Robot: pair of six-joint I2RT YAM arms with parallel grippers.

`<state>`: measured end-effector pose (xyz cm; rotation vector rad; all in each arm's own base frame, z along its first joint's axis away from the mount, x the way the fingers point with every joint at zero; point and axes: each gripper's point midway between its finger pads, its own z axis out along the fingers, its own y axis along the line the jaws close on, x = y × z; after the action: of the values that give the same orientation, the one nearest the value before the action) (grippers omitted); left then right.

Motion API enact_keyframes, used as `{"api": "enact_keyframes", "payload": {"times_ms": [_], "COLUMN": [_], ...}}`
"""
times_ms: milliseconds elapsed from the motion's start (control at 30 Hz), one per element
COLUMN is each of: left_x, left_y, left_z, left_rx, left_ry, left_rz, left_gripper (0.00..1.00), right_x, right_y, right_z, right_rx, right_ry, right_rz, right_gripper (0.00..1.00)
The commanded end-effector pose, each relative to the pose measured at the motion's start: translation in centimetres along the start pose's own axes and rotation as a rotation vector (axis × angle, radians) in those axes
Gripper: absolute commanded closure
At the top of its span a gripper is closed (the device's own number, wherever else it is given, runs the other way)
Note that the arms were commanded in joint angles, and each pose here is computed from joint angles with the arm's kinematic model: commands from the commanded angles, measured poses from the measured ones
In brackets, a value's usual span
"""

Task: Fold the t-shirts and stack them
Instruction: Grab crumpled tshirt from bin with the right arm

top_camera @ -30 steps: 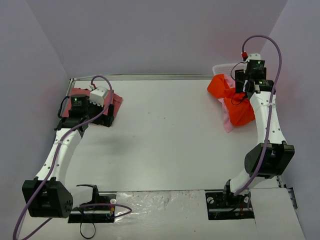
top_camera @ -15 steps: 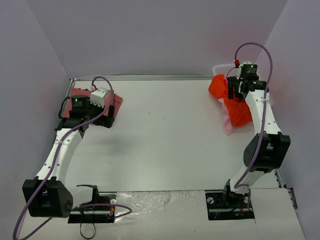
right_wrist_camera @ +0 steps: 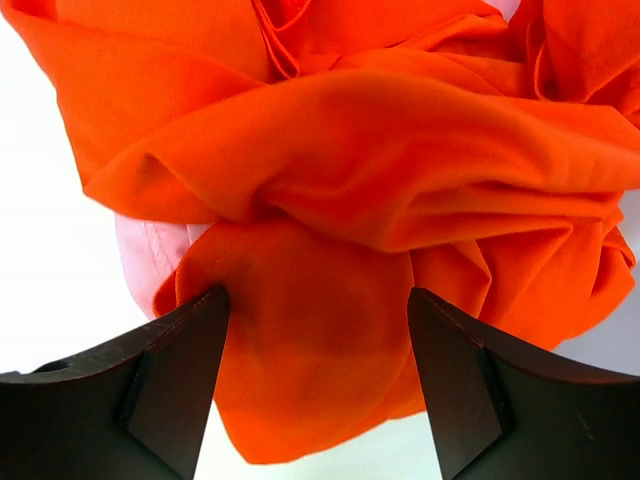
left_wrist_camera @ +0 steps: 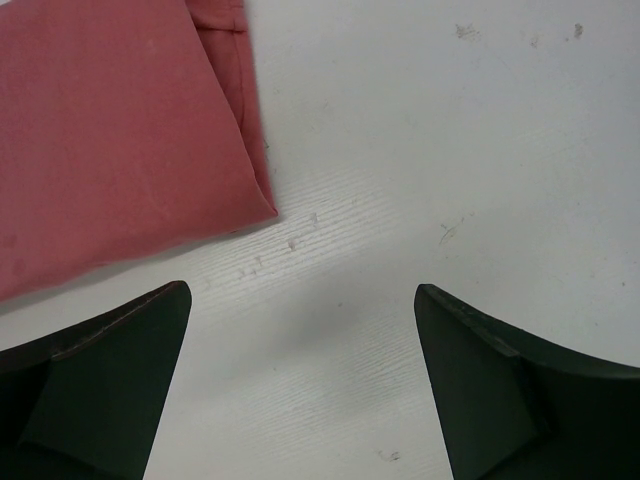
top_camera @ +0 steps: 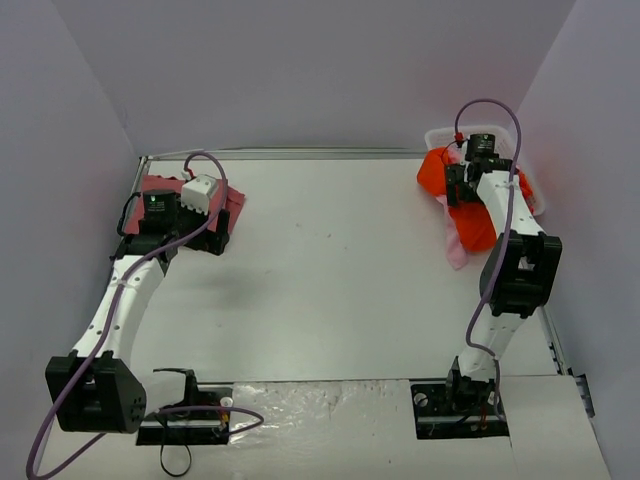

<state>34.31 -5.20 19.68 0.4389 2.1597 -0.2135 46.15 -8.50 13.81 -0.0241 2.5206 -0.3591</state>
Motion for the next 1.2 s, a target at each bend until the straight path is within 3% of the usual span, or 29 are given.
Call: {"api": "enact_keyframes", "payload": {"times_ms": [0,567,867,900,1000,1033,1067,1167], "left_x": [-0.4,0.1,0.6,0.7,0.8,0.8,0.9,1.0], "left_y": [-0.2,-0.2,-0.3,-0.2,-0.2,-0.2,-0.2,-0.2], "left_z": [-0.1,0.5,0.9,1.0,1.1,1.1,1.1,1.2], "left_rx": [0.014,0.018,0.029,0.027,0.026,0.027,0.027,0.030], "left_ry": [-0.016,0.001,0.015,0.020,0.023,0.024,0.026,0.031], "left_rz": [0.018,0.017,0.019,0.017,0.019,0.018,0.019,0.018], "left_gripper": [0.06,0.06,0.06,0.06,0.06,0.06,0.06,0.06], "right_x": [-1.9,-3.5,-4.9,-4.7,-4.8,-4.8,-4.9,-5.3], "right_y": [-0.9,-3.1,-2.8,-2.7,-3.0,-3.0,-3.1,-3.1], "right_z": [-0.1,0.7,3.5,4.1,4.6,4.7,4.6,3.7], "right_rx": [0.022,0.071,0.067,0.069,0.083,0.083,0.083,0.072], "right_ry": [-0.043,-0.085,-0.100,-0.091,-0.087,-0.087,-0.091,-0.112], "right_rz": [0.028,0.071,0.084,0.079,0.080,0.079,0.079,0.079], "right_gripper": [0.32,0.37,0.48,0.50,0.79,0.93,0.98,1.00]}}
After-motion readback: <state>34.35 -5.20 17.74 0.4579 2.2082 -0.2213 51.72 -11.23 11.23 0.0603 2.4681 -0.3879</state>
